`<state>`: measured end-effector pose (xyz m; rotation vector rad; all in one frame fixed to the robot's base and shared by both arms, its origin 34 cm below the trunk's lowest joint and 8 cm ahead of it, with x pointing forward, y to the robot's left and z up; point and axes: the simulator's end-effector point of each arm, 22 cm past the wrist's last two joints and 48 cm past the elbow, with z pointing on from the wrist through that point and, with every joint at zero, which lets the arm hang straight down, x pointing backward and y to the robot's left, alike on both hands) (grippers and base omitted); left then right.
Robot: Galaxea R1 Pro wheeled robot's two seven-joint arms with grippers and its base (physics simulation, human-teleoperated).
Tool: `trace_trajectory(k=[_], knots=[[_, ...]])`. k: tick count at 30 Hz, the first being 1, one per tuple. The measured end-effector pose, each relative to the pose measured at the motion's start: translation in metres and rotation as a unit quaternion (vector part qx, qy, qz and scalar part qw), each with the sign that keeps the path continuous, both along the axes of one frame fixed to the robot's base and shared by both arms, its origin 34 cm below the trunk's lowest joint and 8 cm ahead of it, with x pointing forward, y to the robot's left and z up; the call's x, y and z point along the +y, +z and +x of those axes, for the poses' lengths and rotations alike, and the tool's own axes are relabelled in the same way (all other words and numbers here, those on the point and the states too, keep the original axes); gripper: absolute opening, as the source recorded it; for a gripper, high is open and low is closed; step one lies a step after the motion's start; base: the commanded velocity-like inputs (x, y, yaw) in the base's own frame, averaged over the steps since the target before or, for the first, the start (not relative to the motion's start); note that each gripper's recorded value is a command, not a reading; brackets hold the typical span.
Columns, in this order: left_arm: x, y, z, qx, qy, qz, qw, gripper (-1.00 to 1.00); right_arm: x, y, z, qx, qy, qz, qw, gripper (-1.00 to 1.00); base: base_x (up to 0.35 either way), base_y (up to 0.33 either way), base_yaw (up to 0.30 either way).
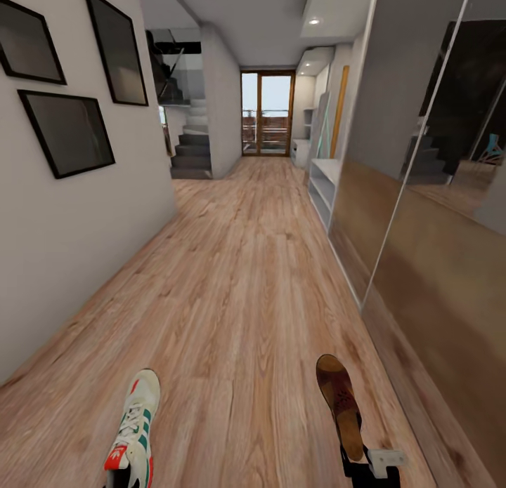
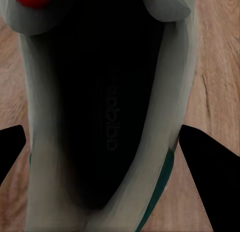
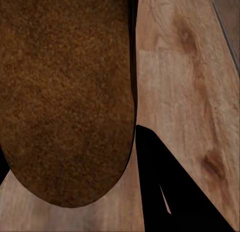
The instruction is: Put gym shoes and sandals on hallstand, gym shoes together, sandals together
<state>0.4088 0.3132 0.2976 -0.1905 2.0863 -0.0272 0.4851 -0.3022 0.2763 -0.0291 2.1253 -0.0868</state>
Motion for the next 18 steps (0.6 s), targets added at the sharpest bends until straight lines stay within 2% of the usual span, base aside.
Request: trace_trajectory(k=[12, 18], knots=[[0.0013, 0.0001, 0.0002, 0.000, 0.002, 0.000, 1.0000, -1.00, 0.0007, -0.0003, -0.0002, 0.001, 0.002, 0.000, 1.0000, -1.00, 0.338, 0.003, 0.000], [0.0011, 0.0001, 0.0006, 0.000, 0.001, 0.000, 1.0000, -1.00, 0.0007, -0.0006, -0.0005, 0.001, 0.001, 0.000, 1.0000, -1.00, 0.337, 0.098, 0.000]])
